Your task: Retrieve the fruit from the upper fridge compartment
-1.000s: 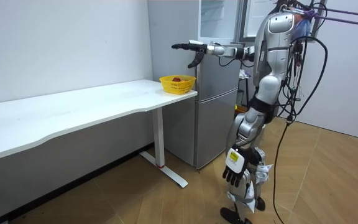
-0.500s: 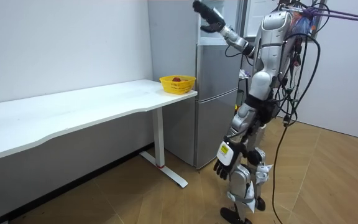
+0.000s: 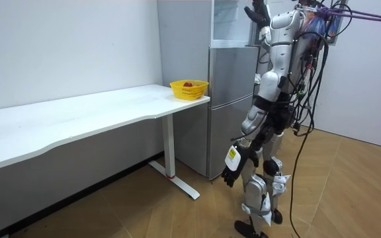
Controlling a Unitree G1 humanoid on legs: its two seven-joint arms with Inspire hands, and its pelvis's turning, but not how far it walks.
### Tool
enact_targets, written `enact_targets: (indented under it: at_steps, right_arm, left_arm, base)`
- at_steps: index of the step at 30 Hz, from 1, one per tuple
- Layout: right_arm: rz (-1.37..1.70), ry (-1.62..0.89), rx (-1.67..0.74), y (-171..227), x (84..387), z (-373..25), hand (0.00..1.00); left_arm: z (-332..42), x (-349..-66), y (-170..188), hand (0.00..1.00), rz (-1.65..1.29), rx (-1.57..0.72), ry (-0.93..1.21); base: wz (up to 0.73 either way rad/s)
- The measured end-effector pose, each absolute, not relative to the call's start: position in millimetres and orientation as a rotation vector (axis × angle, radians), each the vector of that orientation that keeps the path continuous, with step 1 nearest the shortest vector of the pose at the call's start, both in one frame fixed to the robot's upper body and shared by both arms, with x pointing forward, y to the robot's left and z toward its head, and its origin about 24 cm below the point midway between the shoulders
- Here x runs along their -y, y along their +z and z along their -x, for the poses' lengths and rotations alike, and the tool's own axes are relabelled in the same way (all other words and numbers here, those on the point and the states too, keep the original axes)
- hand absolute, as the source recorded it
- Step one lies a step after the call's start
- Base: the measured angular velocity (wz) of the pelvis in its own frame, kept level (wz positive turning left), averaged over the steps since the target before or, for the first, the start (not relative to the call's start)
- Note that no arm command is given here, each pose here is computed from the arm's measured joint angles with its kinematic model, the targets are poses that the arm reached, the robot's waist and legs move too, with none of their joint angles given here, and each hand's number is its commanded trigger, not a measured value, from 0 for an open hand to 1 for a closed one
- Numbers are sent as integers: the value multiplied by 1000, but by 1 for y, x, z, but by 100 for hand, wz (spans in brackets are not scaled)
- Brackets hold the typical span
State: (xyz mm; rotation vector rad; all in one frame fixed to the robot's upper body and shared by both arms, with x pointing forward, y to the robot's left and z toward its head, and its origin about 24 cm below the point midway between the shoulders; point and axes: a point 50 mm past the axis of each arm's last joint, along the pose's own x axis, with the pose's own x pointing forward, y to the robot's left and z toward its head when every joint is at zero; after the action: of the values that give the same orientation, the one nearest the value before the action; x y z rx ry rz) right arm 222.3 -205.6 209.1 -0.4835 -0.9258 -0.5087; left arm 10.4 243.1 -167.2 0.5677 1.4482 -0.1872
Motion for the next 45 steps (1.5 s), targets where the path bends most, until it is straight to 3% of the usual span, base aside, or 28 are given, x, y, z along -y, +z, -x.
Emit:
enact_targets:
  at_steps: [14, 29, 39, 45]
  right_arm:
    - [428, -682, 410, 105, 249, -196, 0]
    - [410, -672, -176, -15, 257, -160, 0]
    - [291, -707, -437, -58, 265, -129, 0]
    - [320, -684, -766, -109, 264, -83, 0]
  left_arm:
    - [-9, -239, -168, 0, -526, -1444, -134]
    - [-8, -237, -168, 0, -532, -1430, -93]
    - [1, -228, -170, 0, -452, -1461, -77]
    - [-1, -228, -169, 0, -444, -1454, -56]
  base:
    - [-9]
    - [-5]
    - [-1]
    - [10]
